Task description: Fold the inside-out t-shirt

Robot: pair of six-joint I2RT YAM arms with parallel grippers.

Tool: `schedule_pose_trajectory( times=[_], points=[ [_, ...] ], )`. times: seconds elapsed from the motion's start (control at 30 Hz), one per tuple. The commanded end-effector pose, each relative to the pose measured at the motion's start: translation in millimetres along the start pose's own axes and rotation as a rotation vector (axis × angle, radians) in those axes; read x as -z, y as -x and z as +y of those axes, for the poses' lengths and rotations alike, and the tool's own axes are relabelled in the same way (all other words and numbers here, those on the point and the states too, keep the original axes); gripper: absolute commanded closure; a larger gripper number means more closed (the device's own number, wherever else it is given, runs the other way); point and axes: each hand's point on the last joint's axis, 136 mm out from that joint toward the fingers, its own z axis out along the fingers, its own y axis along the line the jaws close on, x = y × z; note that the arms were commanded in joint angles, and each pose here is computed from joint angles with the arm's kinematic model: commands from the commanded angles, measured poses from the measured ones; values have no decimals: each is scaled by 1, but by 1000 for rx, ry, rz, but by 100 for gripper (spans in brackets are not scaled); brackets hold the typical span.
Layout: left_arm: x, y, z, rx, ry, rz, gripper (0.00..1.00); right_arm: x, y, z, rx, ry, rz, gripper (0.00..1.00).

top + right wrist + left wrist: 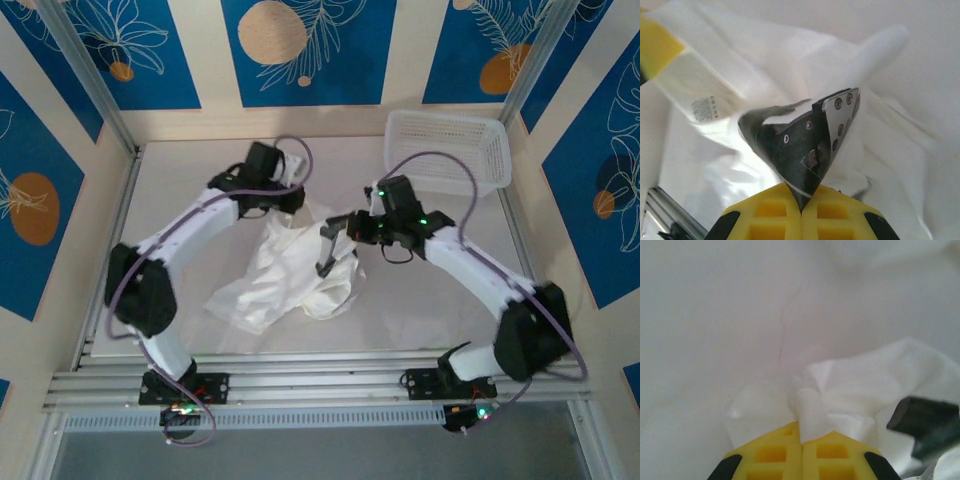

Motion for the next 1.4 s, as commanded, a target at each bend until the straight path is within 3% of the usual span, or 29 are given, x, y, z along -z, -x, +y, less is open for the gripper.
schedule_pose_trajectory(
  times=[0.0,0.13,0.27,0.33,0.4,0.43,0.53,0.6,0.7,0.83,0.97,1.2,1.27,1.37],
  points=[
    [83,73,-37,-31,-99,-271,100,46,26,34,211,109,-219,100],
    [117,68,-28,-5,-21,-359,100,59,-8,50,353,229,-210,100],
    [125,21,28,80,253,-351,100,41,-98,72,470,457,34,99],
    [126,-9,54,124,351,-325,100,28,-145,74,495,513,180,88],
    [123,-39,71,161,406,-287,100,21,-169,73,468,525,278,65],
    [120,-56,78,184,425,-265,95,21,-171,74,449,522,298,57],
    [109,-98,91,259,442,-191,69,19,-146,67,449,420,200,45],
    [106,-109,91,279,428,-168,63,12,-116,49,435,277,73,36],
    [96,-104,69,311,281,-200,57,-2,-71,10,309,51,-33,35],
    [62,-107,29,342,60,-102,53,-37,-66,9,275,19,119,39],
    [27,-141,31,307,138,91,50,-81,-80,14,294,-12,268,36],
    [22,-155,48,314,222,78,49,-151,-81,-4,407,-129,357,27],
    [17,-160,49,312,214,90,48,-164,-80,-5,392,-124,385,32],
    [0,-167,43,330,158,158,48,-177,-82,2,369,-77,418,51]
  ],
)
